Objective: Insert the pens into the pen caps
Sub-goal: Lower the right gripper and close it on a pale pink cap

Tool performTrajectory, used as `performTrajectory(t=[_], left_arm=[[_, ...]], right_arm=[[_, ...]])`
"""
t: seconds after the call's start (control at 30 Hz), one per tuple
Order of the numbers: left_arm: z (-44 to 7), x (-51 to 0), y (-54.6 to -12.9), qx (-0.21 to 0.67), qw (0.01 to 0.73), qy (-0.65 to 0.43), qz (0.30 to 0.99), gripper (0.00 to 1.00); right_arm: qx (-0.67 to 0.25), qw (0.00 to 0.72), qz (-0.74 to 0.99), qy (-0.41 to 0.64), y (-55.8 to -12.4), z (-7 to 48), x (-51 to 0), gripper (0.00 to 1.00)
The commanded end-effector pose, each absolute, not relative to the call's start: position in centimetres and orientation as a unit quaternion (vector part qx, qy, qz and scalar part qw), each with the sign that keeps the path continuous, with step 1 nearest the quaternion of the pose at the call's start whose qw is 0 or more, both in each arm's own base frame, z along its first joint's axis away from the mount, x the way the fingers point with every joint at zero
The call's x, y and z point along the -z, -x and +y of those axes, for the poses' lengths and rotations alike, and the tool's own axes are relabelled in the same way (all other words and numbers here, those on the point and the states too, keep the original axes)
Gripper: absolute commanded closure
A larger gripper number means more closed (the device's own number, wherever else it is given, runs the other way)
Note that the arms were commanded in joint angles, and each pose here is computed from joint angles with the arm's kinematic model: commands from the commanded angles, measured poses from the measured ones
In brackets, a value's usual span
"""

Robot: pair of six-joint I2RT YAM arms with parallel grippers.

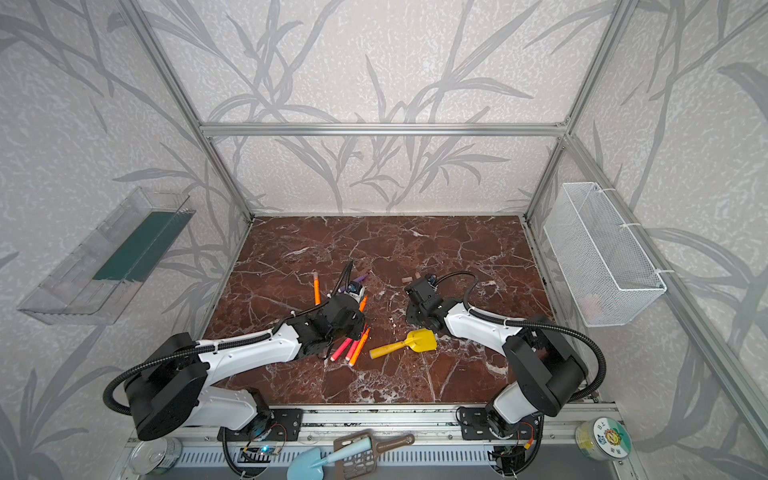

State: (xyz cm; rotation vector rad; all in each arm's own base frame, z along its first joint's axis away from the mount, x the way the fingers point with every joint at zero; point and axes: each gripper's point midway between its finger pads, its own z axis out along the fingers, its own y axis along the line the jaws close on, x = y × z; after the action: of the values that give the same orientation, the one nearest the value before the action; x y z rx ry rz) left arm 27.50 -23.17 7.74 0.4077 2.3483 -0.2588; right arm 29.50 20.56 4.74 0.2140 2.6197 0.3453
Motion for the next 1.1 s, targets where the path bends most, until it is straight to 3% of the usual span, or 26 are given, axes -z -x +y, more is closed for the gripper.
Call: performTrajectory(t=[0.0,0.4,0.77,1.07], left_arm=[[-23.1,-7.7,-27.7,0.1,0.366,-0.15,0.913,1.0],[-22.6,-8.0,-27.7,0.09,0.37,-0.143,0.914,1.0],[-22.3,-8.2,-27.7,0.088,0.373,-0.141,0.913,1.0],[-22.3,-8.1,-27.7,0.086,0.373,-0.141,0.913,1.0]], right_arm=[[-0.089,0.241,0.964,-0.064,-29.7,19.9,-4.4,0.59],[-0.06,0.224,0.971,-0.054,-30.4,20.2,-2.7,0.63],[-0.028,0.223,0.973,-0.056,-30.2,19.0,-2.2,0.77],[-0.011,0.221,0.974,-0.054,-30.4,18.7,-2.1,0.77]])
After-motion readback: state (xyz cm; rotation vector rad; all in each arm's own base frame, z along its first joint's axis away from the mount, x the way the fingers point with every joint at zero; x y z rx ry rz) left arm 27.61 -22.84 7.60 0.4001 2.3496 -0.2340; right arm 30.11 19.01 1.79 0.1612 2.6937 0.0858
